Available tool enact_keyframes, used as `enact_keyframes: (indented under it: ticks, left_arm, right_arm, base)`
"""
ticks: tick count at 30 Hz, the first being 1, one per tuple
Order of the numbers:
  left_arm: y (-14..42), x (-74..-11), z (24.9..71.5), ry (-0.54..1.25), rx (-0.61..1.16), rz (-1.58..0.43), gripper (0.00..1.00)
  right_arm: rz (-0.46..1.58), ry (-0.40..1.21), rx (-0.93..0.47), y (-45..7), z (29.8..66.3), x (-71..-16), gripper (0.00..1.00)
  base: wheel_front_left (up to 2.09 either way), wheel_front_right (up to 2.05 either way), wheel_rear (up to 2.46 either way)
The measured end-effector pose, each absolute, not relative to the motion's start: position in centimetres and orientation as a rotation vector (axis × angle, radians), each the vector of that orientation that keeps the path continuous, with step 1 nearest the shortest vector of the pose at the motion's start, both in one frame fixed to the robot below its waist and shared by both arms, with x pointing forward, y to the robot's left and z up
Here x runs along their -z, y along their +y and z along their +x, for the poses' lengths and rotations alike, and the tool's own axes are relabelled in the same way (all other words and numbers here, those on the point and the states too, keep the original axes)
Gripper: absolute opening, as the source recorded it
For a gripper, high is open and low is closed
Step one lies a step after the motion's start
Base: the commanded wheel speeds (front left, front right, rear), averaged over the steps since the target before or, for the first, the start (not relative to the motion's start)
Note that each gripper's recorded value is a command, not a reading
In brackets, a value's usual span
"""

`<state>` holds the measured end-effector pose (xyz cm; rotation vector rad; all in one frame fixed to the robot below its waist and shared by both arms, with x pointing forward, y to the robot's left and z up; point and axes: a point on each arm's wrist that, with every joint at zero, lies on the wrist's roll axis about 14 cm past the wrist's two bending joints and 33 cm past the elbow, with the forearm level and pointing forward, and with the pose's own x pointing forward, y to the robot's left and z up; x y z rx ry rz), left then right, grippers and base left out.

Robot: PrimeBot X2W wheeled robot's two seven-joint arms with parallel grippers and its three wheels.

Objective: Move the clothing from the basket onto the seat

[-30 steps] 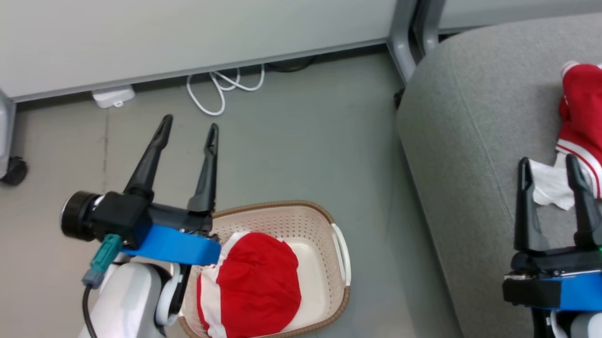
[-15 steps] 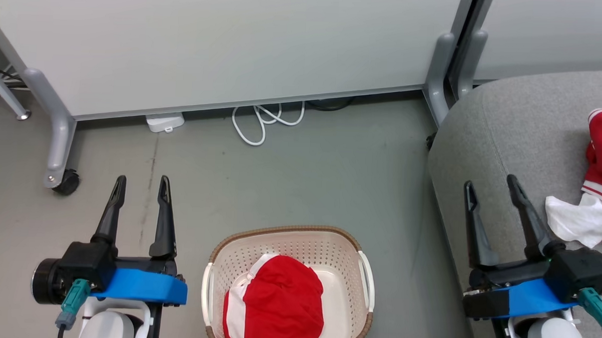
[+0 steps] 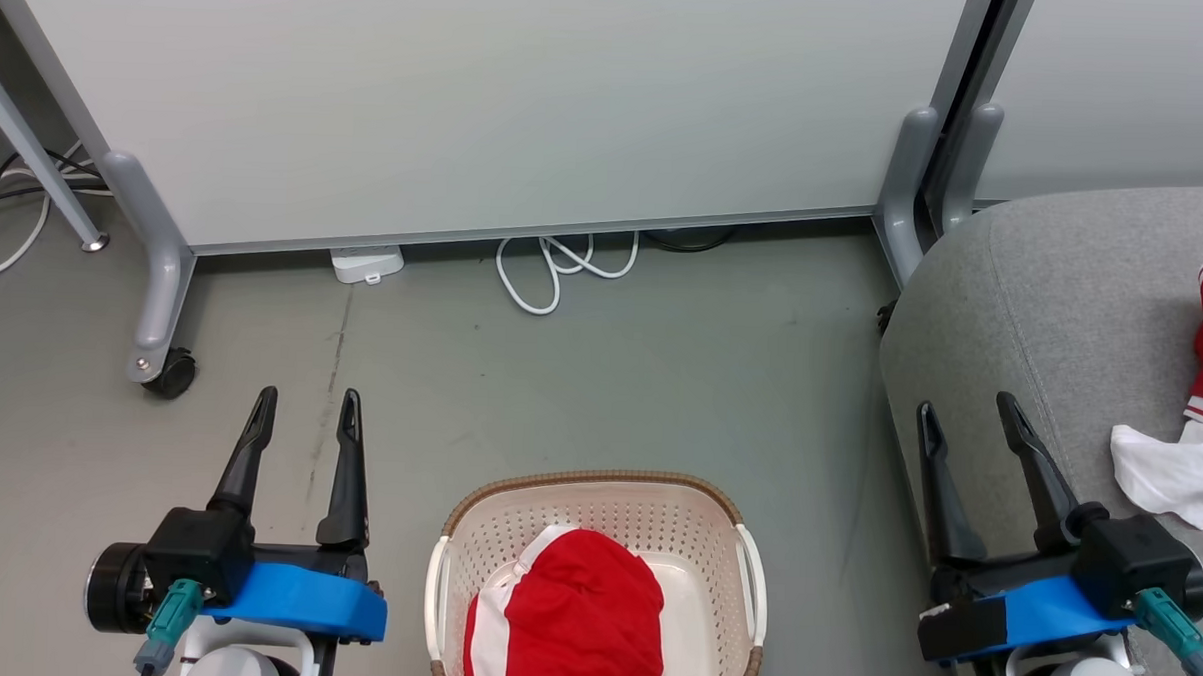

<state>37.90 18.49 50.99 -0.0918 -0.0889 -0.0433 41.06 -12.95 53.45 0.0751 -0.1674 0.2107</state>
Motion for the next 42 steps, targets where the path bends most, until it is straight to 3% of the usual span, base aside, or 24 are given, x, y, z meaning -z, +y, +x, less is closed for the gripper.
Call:
enact_keyframes:
  ticks: [18, 25, 34, 42]
  left_arm:
    - [18.0, -50.6, 38.2, -0.075, 0.061, -0.094, 1.0]
    - [15.0, -50.5, 40.3, -0.067, 0.165, -0.079, 1.0]
    - [10.2, -48.7, 46.2, -0.01, 0.382, -0.011, 1.0]
    - [7.6, -40.5, 50.6, 0.181, 0.554, 0.118, 1.0]
  right_arm:
    - [0.088, -0.145, -0.219, -12.6, 40.9, -52.7, 1.0]
    - [0.09, -0.147, -0.218, -12.7, 41.6, -52.6, 1.0]
    - [0.081, -0.206, -0.221, -12.7, 45.1, -53.9, 1.0]
    - [0.081, -0.241, -0.196, -13.9, 49.4, -53.5, 1.0]
  base:
    - [0.0, 0.0, 0.0]
    - [0.0, 0.0, 0.0]
    - [0.0, 0.0, 0.0]
    - [0.0, 0.0, 0.0]
